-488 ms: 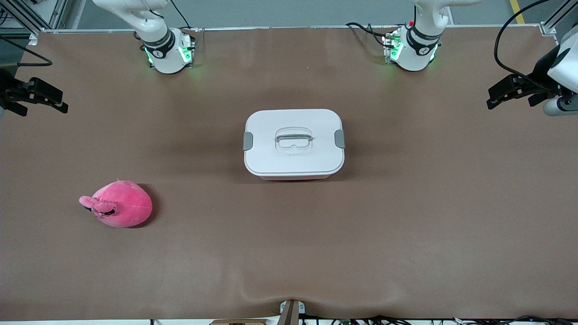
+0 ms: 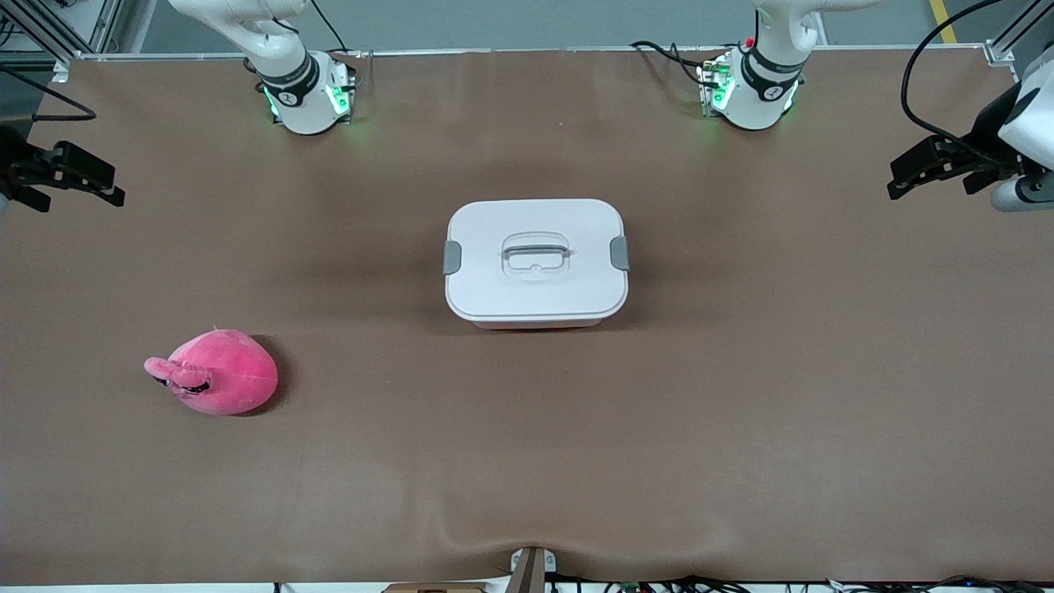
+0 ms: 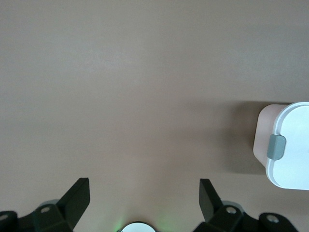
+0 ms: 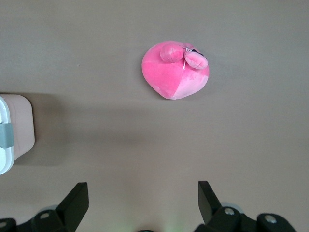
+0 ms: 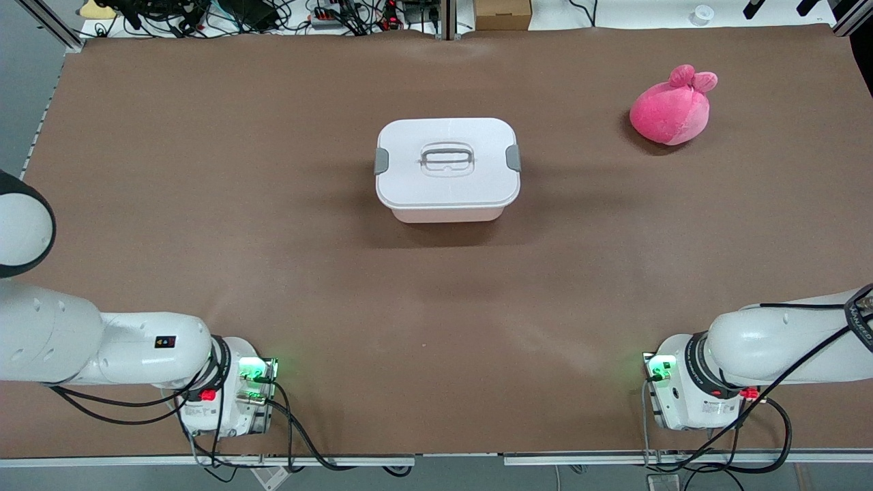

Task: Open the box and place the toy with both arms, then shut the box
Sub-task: 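Move the right gripper toward the pink plush while the left gripper rises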

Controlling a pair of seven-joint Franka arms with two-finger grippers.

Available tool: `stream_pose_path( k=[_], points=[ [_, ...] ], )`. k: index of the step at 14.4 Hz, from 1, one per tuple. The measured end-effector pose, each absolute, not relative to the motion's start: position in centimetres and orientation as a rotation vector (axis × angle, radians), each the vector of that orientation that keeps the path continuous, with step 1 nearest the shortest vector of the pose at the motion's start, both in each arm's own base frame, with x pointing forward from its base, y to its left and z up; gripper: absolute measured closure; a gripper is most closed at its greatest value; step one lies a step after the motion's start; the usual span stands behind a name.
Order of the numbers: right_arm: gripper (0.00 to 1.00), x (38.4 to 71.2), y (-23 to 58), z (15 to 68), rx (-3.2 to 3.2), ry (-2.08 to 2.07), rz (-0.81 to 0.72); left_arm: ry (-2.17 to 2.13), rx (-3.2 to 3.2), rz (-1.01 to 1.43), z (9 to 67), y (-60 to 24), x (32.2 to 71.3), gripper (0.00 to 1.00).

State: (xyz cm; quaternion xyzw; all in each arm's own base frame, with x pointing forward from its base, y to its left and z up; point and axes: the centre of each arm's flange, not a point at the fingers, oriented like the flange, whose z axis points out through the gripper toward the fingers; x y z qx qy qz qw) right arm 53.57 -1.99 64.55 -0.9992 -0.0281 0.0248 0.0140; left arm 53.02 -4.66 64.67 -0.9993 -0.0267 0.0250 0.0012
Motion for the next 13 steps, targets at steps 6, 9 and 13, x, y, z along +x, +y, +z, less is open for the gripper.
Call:
stream_pose_path(
  k=[6,9,13],
  points=[
    [0.0,53.6,-1.9,64.5,-3.111,-0.092,0.079,-0.085,-3.137,0.086,64.4,-4.6,53.2,0.0],
    [0.0,55.1,-1.7,62.9,-3.111,-0.105,0.07,-0.085,-3.137,0.095,64.1,-4.6,53.4,0.0],
    [0.0,57.0,0.1,60.5,-3.108,-0.163,0.107,-0.087,-3.136,0.108,63.6,-4.5,53.6,0.0]
  ],
)
